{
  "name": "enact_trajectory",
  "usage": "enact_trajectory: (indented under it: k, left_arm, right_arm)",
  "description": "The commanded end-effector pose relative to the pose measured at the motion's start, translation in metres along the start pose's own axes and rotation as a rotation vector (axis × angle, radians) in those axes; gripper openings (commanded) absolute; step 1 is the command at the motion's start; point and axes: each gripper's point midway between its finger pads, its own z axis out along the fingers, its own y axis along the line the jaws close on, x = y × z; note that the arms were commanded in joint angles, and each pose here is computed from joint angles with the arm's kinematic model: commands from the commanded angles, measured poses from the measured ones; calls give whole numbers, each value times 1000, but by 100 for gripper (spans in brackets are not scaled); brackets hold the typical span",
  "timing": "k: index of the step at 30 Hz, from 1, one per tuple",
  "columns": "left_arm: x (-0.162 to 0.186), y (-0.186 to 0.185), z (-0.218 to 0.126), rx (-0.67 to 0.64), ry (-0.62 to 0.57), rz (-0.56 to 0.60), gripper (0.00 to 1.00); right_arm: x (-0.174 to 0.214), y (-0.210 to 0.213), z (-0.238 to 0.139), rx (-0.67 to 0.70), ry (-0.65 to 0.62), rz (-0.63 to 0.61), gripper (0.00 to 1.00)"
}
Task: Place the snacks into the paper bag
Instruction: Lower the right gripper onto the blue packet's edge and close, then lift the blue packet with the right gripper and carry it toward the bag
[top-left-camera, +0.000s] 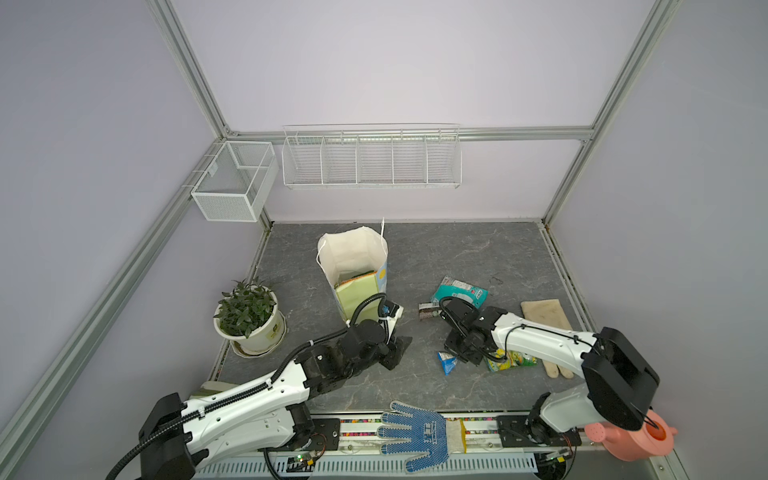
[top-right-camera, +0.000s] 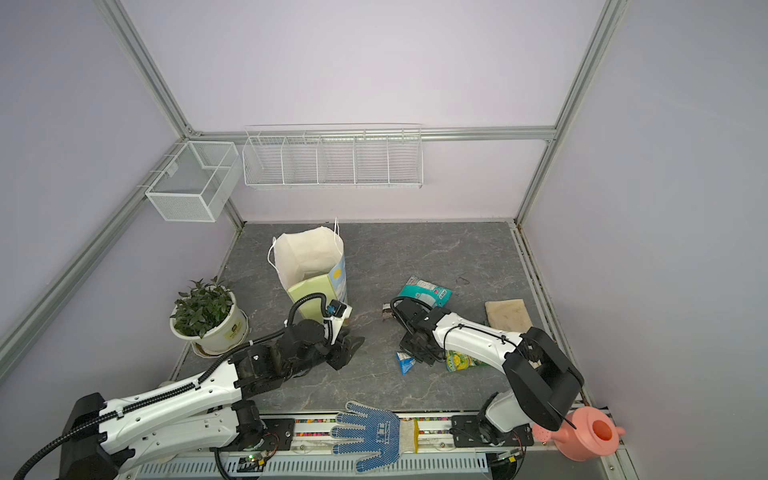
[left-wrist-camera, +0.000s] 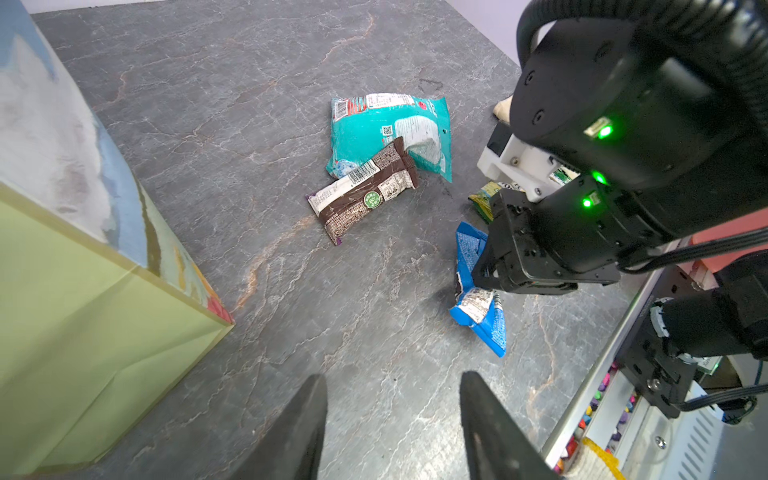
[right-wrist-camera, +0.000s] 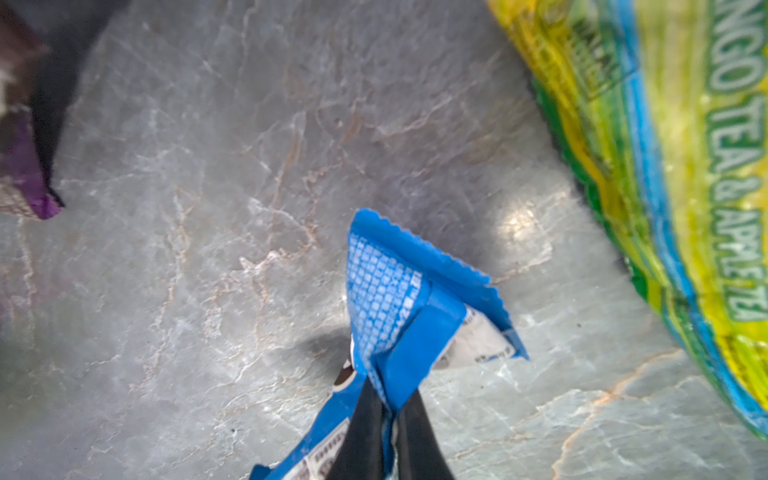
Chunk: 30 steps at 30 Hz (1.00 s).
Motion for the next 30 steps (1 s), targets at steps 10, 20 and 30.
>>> enact_trajectory:
  k: [10, 20, 30]
  left_arm:
    - [4, 3, 0, -11, 1, -16, 52]
    - [15, 4, 4, -5, 12, -45, 52]
    - [31, 2, 15, -2, 49, -57, 52]
  right_arm:
    - [-16, 7, -32, 24, -111, -88, 6]
    - [-32, 17, -69, -28, -221, -190, 6]
    - [-44, 31, -107, -130, -328, -287, 6]
